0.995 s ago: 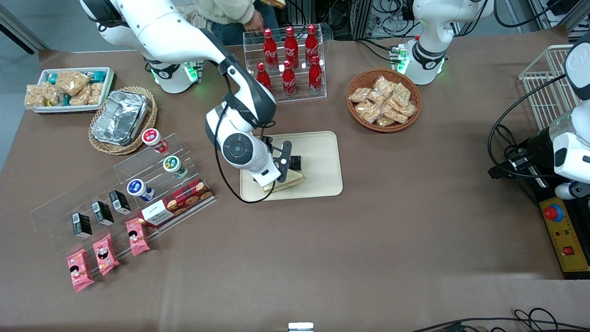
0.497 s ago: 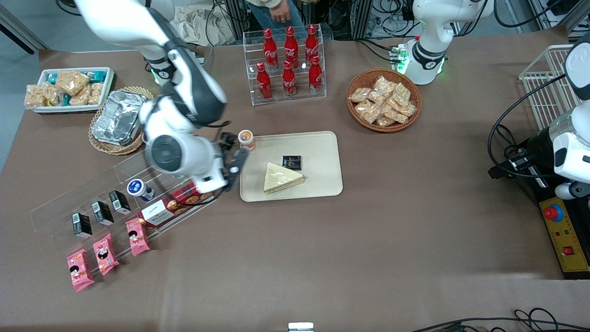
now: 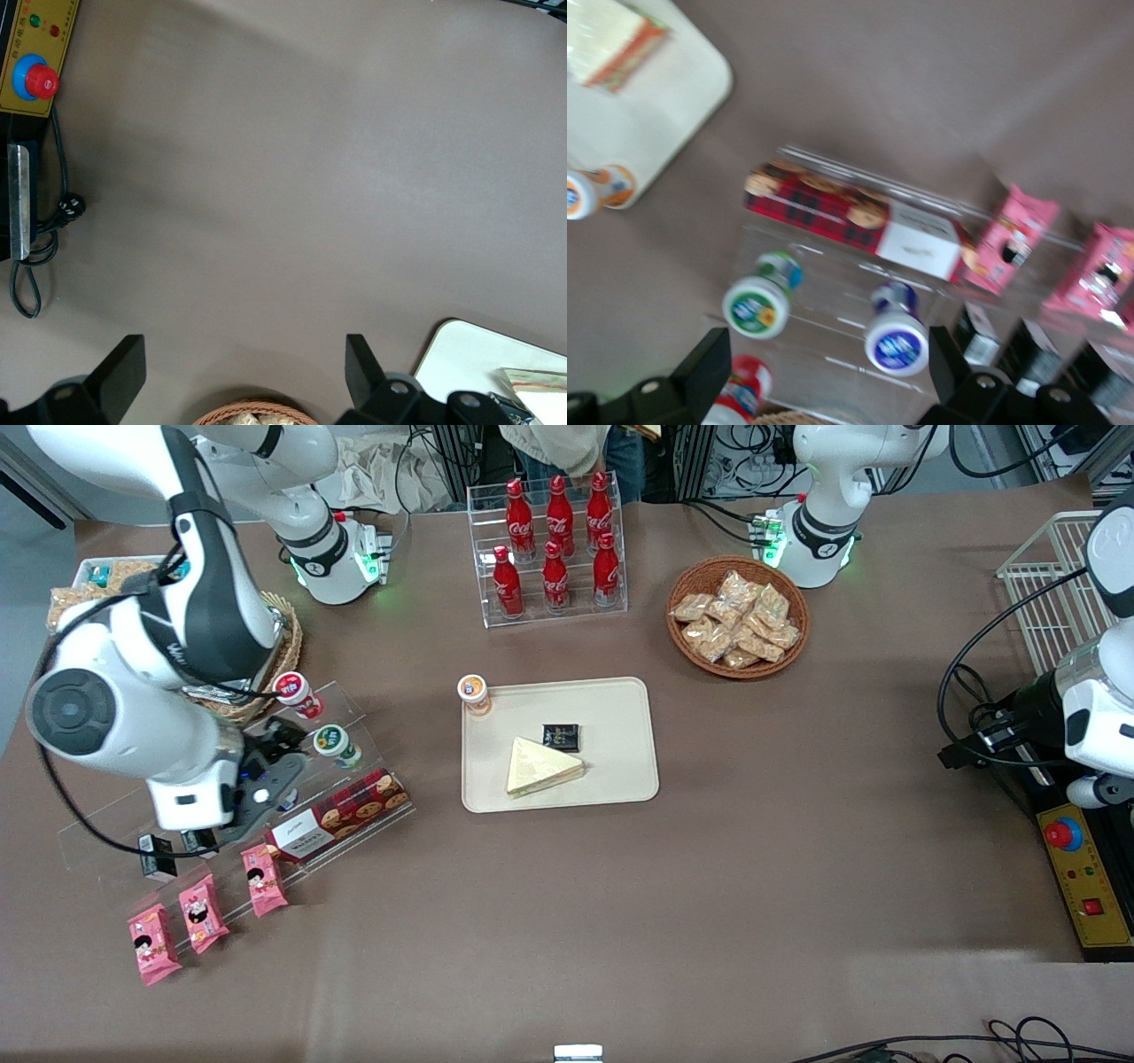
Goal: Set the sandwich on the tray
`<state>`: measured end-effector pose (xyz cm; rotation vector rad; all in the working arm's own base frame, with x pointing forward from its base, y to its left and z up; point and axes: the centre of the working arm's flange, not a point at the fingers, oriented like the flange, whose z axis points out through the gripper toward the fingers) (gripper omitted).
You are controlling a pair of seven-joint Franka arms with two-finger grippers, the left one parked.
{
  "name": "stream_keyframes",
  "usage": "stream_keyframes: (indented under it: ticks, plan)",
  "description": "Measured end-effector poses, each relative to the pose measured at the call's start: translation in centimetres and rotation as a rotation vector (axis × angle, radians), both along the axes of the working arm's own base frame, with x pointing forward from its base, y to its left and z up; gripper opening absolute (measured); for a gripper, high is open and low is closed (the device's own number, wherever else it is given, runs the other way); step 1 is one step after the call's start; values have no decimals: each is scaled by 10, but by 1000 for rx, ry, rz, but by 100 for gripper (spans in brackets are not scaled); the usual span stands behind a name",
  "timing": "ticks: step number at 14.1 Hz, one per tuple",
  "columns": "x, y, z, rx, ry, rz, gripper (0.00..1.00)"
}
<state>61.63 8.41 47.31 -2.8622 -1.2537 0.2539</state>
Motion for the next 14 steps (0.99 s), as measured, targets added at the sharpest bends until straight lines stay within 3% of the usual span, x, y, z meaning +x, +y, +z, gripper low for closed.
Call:
stream_keyframes:
  ticks: [6,9,11,14]
  plan:
    - [15,-109,42,-7,-96,-173,99]
    - [13,-156,58,19,-151,-283,99]
    - [2,-176,73,24,-151,-410,99]
    - [-22,-166,98,2,-95,-681,99]
